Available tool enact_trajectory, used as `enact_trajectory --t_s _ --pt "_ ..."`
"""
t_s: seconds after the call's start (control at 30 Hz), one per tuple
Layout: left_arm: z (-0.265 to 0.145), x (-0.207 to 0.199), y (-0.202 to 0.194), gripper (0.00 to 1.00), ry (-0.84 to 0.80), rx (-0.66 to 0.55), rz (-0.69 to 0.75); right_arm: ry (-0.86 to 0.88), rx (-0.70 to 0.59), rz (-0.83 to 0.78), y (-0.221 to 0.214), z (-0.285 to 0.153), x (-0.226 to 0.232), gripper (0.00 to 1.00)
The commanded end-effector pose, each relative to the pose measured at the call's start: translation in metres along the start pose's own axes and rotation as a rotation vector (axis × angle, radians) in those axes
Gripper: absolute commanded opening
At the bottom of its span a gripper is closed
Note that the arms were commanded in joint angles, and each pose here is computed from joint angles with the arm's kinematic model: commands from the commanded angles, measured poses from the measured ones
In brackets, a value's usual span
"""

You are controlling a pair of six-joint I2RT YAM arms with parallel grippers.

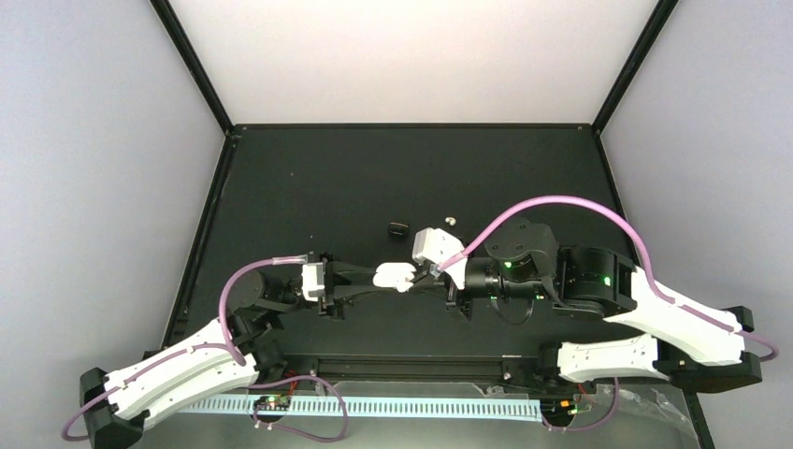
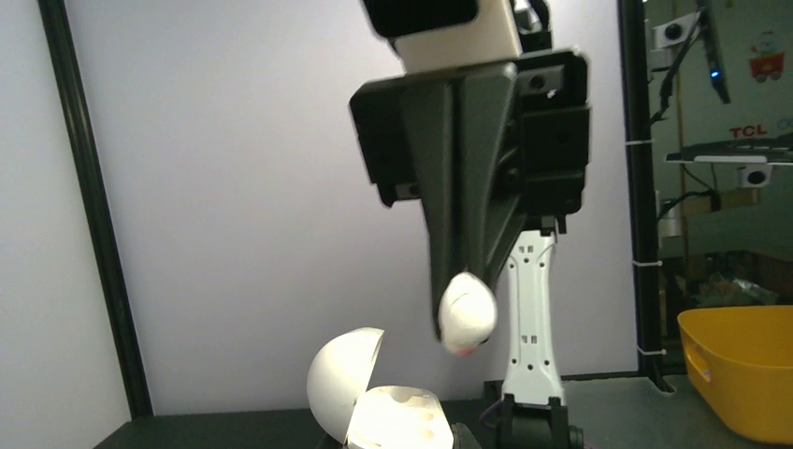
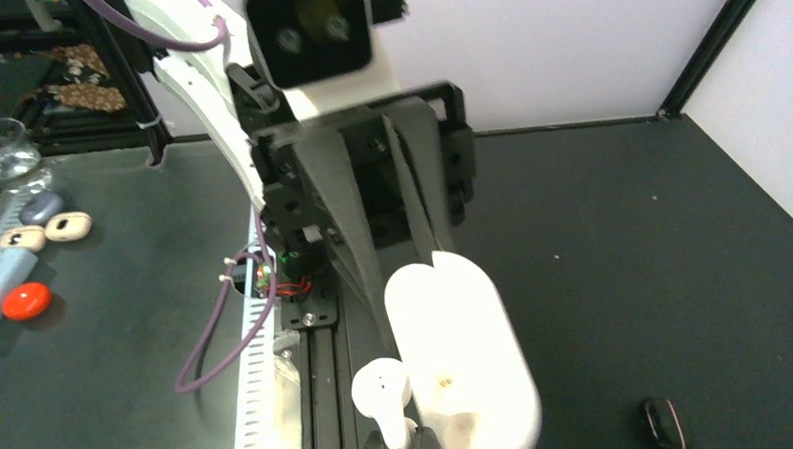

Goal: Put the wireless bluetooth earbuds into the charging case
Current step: Place the earbud in the charging case.

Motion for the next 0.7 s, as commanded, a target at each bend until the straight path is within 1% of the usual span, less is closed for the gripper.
enact_trajectory --t_s 0.0,0.17,0.37,0.67 --pt "-0.004 -0.009 0.020 0.02 -0.052 -0.061 0.047 -0.068 0.019 -0.021 -0.004 -0.004 -0.008 0.01" --pt "-0.007 -0.014 0.022 0.01 -0.074 -0.060 0.044 -0.073 0.074 -0.026 -0.015 -0.002 -0.010 0.01" --pt "-0.008 -0.020 0.020 0.01 -0.109 -0.058 0.028 -0.061 0.111 -0.053 -0.016 -0.002 -0.008 0.01" --pt "-0.005 -0.024 0.015 0.02 -0.153 -0.038 -0.002 -0.012 0.118 -0.073 -0.013 -0.008 0.000 0.01"
Point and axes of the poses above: each gripper's point midway between its finger pads, its own z axis out along the fingers, its own x axis along the line the jaws close on, y = z × x, the point moved 2 cm from there along -z, back along the fingers, and after that the axes turned 10 degrees about z, right-handed, at the moved point
